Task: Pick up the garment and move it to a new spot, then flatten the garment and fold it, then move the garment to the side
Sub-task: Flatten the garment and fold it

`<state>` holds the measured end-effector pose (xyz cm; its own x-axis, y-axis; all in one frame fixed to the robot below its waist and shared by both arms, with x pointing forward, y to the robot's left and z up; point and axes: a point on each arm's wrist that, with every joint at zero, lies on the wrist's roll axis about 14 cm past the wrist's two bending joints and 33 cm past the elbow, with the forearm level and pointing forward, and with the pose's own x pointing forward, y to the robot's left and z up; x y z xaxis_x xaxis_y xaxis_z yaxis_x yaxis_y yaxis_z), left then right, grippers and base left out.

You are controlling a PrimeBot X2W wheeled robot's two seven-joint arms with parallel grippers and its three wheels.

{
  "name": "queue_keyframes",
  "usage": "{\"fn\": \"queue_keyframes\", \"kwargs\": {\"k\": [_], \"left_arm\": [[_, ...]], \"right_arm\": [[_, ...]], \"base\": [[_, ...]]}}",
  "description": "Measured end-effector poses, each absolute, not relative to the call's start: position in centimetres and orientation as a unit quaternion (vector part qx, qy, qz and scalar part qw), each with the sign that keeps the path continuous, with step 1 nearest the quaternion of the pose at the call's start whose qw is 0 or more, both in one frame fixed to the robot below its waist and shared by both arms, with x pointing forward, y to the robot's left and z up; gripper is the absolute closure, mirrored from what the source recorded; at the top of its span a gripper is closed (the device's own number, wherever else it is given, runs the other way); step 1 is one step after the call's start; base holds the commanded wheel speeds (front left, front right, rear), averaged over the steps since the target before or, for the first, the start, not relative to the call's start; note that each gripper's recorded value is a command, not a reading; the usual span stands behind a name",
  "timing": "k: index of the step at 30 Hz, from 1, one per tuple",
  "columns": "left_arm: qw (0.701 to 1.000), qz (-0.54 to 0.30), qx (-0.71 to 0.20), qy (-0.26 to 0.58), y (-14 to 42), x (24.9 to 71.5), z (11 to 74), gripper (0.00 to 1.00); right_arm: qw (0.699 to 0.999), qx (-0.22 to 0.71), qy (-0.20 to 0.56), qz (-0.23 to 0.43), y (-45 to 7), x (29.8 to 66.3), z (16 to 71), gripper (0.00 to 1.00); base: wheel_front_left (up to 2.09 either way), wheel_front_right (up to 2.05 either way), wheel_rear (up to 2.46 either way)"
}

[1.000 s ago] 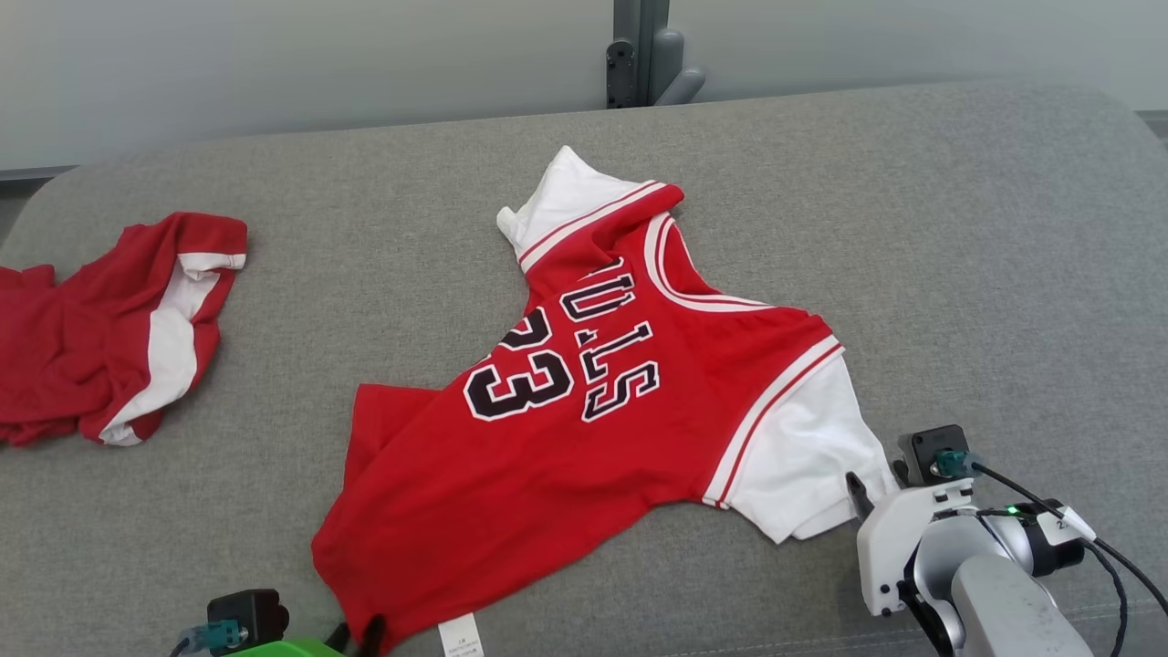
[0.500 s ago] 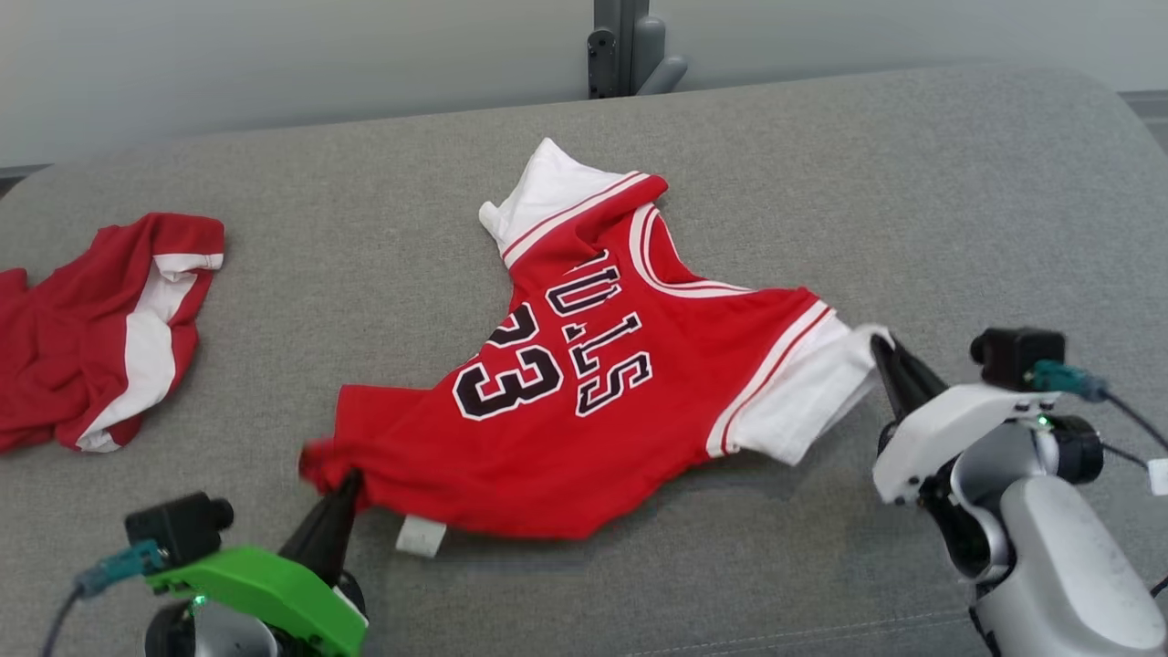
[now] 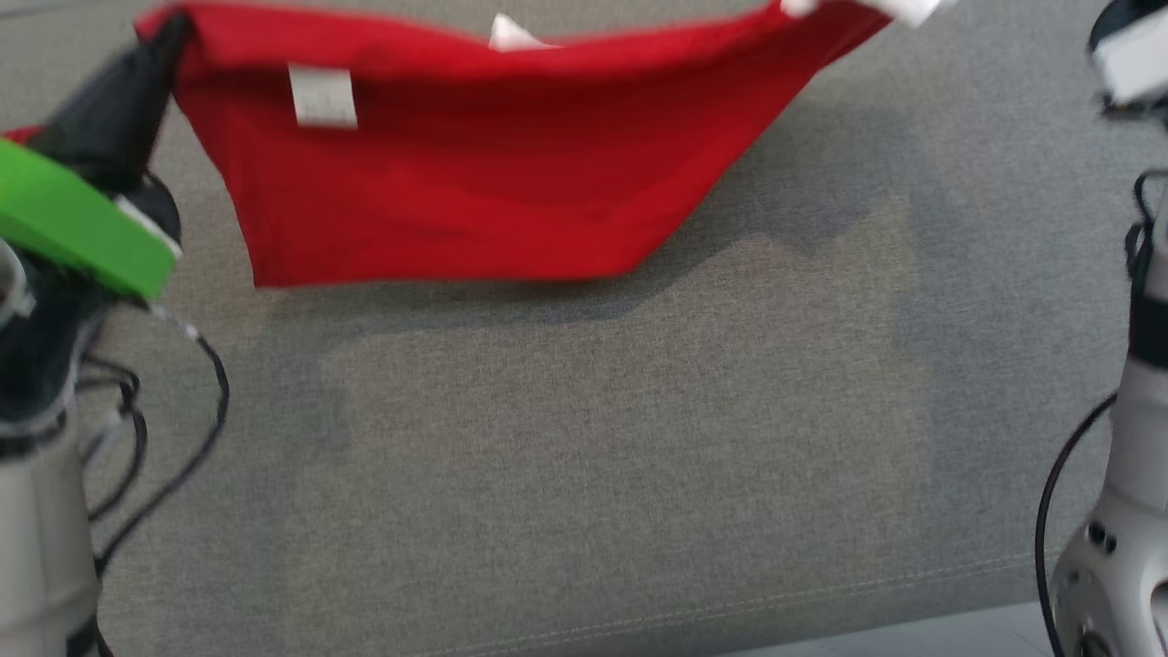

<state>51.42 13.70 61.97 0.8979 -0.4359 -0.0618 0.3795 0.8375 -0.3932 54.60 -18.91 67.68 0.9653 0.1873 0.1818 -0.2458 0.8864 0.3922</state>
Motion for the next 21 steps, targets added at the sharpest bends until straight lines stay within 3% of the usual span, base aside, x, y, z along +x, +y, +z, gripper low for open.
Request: {"fn": "queue_keyframes", "kwargs": {"k": [6,12,21], "left_arm": [[0.962,-0.174,-0.196,0.08,14.3,60.4,61.9,1.0],[0.97,-0.131,-0.197,0.051,15.2,66.3,61.9,1.0],[0.972,-0.082,-0.186,-0.113,17.1,72.7,65.1,1.0]], "right_arm": [[0.971,0.201,-0.094,0.085,-19.1,61.8,70.6,1.0],[0.97,0.193,-0.136,0.062,-19.3,66.5,72.7,1.0],[0.929,0.221,-0.294,0.047,-18.7,71.1,77.6,1.0]], "base": [[0.0,0.0,0.0],[0.0,0.0,0.0],[0.0,0.0,0.0]]}}
